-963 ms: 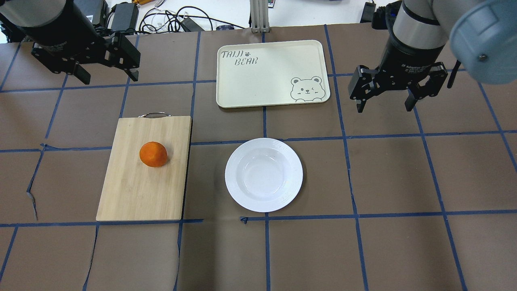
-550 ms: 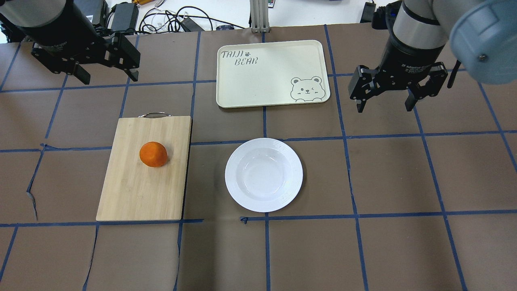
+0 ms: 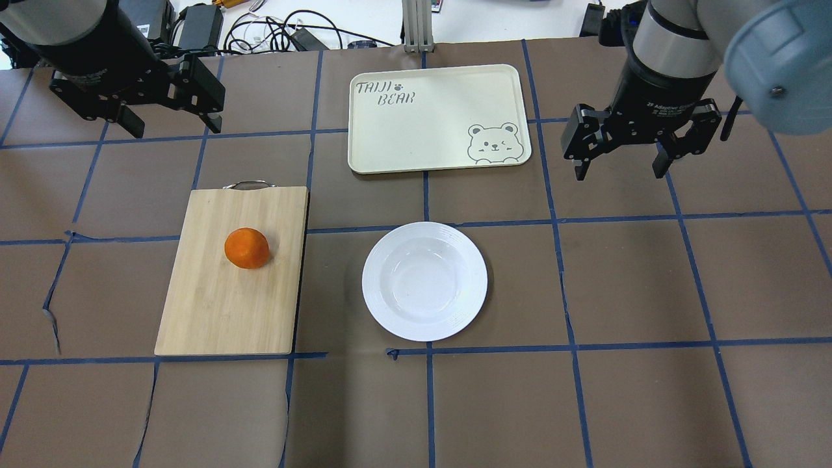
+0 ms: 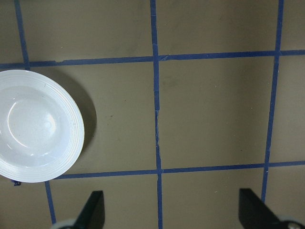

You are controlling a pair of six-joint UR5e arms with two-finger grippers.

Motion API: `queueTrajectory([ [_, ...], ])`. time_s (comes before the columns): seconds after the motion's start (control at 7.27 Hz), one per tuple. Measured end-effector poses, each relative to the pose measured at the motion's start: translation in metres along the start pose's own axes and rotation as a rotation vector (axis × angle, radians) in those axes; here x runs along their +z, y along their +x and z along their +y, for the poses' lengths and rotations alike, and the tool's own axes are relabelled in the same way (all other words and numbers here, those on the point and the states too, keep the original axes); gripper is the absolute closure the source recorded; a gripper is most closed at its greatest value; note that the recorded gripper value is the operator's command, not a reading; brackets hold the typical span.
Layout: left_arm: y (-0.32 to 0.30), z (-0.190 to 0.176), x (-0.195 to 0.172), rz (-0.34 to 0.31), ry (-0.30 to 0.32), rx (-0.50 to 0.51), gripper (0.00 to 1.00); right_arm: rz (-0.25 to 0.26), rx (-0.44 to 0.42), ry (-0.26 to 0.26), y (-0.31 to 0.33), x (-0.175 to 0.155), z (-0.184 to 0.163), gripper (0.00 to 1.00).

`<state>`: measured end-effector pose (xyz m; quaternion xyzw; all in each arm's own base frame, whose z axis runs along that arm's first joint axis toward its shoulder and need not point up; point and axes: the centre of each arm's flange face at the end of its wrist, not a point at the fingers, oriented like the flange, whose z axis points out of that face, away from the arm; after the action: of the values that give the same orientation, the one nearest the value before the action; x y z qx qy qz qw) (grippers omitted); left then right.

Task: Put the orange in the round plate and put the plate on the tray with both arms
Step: 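Lower the left gripper onto the orange on the cutting board and grasp it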

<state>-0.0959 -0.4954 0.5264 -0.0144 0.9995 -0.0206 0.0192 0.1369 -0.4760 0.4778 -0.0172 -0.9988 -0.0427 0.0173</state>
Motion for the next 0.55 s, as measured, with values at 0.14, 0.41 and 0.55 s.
queueTrajectory([
  [0.14, -0.006, -0.009, 0.028, 0.0, -0.05, -0.004, 0.0, 0.002, 0.0, -0.001, 0.0, 0.001, 0.0, 0.0],
  [0.41, -0.011, -0.034, 0.121, 0.004, -0.143, 0.004, 0.0, 0.006, 0.001, -0.006, 0.0, 0.003, 0.0, 0.0],
  [0.55, -0.011, -0.041, 0.174, 0.005, -0.166, 0.008, 0.0, 0.007, 0.001, -0.008, 0.001, 0.004, 0.0, 0.0],
])
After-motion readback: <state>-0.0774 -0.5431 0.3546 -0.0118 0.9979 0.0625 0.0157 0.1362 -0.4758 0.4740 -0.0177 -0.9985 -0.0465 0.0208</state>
